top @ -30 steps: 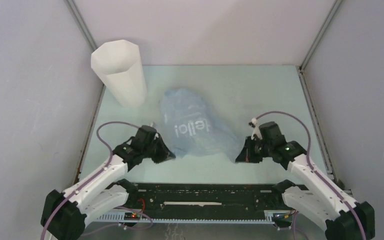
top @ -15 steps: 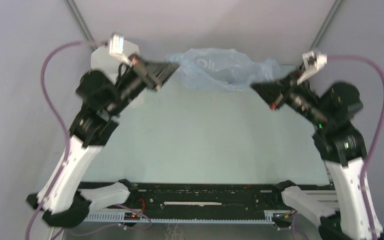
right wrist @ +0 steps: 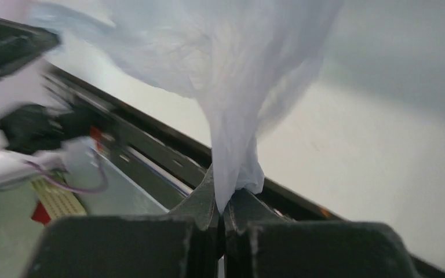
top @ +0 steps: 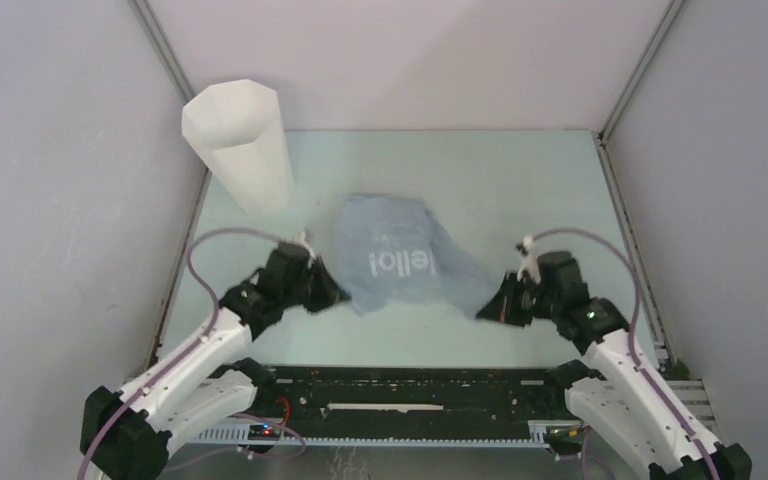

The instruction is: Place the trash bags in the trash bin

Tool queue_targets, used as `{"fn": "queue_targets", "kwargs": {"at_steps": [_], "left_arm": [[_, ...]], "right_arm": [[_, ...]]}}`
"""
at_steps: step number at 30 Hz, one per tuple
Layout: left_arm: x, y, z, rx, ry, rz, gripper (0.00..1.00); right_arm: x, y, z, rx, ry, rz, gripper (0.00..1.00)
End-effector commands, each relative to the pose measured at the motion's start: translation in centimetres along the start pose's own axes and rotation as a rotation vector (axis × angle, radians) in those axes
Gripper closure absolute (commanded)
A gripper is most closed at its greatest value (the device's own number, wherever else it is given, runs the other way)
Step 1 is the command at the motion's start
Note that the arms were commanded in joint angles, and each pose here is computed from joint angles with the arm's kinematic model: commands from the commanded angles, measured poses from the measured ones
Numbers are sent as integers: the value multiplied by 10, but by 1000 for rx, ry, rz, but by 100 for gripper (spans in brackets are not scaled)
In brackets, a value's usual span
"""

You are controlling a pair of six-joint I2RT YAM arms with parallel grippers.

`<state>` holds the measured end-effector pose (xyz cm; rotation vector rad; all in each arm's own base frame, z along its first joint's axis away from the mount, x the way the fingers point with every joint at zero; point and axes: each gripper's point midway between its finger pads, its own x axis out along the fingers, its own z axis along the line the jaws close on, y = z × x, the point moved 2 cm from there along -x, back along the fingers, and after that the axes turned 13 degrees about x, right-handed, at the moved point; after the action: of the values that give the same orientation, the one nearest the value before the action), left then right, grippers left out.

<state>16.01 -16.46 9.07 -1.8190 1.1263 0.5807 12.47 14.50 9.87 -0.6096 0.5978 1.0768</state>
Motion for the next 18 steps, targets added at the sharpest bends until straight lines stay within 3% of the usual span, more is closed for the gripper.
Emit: {"fn": "queue_targets", "kwargs": {"at_steps": [1,4,6,8,10,13,16,18], "left_arm": [[-83,-158,-111,173,225,-394,100],[-149,-232,-186,304,322,-494,100],[-213,-266,-234,370,416,-637,100],[-275,-276,-266,462,474,-813,100],[-289,-269,-270,510,475,-888,100],[-200,-237,-220,395,355,-730,100],[-71,-155,-136,229,203,-363,100],[-12,-86,-88,127,148,-123,100]], "right_arm": [[-69,-93,124,-210,-264,-272,100],[-124,-132,195,-307,-277,-290,100],[-175,-144,245,-402,-319,-381,100],[-224,-141,284,-528,-395,-527,100],[-234,-131,290,-595,-456,-590,100],[-178,-119,241,-510,-424,-506,100],[-77,-89,137,-272,-199,-239,100],[-26,-49,73,-130,-93,-51,100]]}}
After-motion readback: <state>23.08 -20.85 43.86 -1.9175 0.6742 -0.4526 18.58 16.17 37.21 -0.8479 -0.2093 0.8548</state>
